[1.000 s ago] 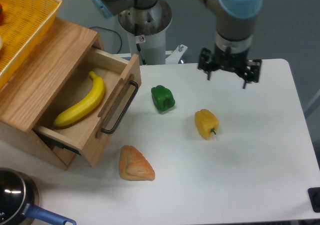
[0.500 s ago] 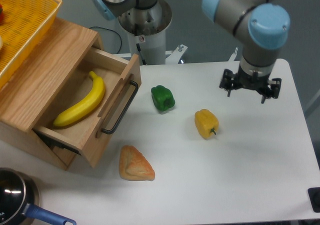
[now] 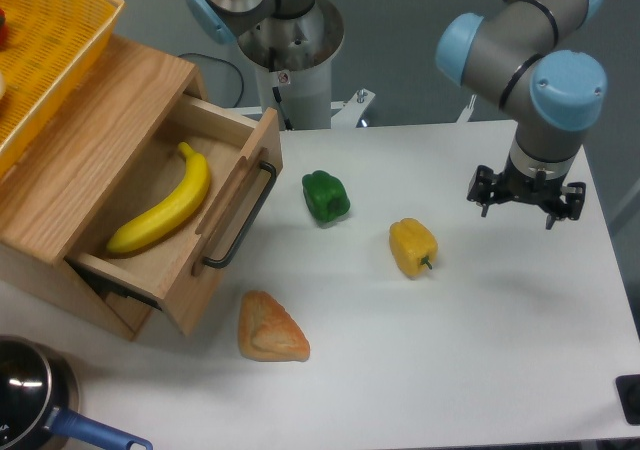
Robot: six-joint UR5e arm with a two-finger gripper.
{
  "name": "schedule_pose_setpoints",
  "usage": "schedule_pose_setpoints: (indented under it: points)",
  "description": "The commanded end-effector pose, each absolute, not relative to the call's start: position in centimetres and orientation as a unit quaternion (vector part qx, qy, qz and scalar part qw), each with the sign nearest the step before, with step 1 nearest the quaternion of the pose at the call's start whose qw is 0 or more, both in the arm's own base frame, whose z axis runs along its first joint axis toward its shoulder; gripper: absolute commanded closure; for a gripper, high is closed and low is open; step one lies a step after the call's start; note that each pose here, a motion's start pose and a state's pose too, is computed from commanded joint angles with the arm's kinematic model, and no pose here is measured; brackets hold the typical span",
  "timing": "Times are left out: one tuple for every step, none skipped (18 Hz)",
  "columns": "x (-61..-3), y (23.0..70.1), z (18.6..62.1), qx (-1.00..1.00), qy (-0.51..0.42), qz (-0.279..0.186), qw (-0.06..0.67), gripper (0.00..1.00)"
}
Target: Place the banana in the top drawer
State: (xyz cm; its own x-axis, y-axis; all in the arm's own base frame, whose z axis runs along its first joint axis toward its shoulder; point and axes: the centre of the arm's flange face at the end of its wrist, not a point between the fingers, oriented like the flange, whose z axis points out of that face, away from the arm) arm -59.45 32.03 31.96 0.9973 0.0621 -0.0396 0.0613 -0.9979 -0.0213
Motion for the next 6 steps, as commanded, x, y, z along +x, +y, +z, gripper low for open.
schedule_pose_setpoints:
  points:
    - [-59.6,32.0,31.6,-1.0,-0.007,0.017,0.006,0.0]
    - [-59.7,31.9,31.0,-1.0,0.006,0.012,0.004,0.0]
    - [-59.7,31.8,30.6,-1.0,0.009,0.01,-0.003,0.0]
    - [-59.6,31.7,30.3,-1.0,0.011,0.009,-0.013,0.0]
    - [-59.6,31.5,30.3,-1.0,0.011,0.012,-0.021,0.0]
    - [-59.5,31.5,30.5,-1.0,0.012,0.013,-0.022,0.0]
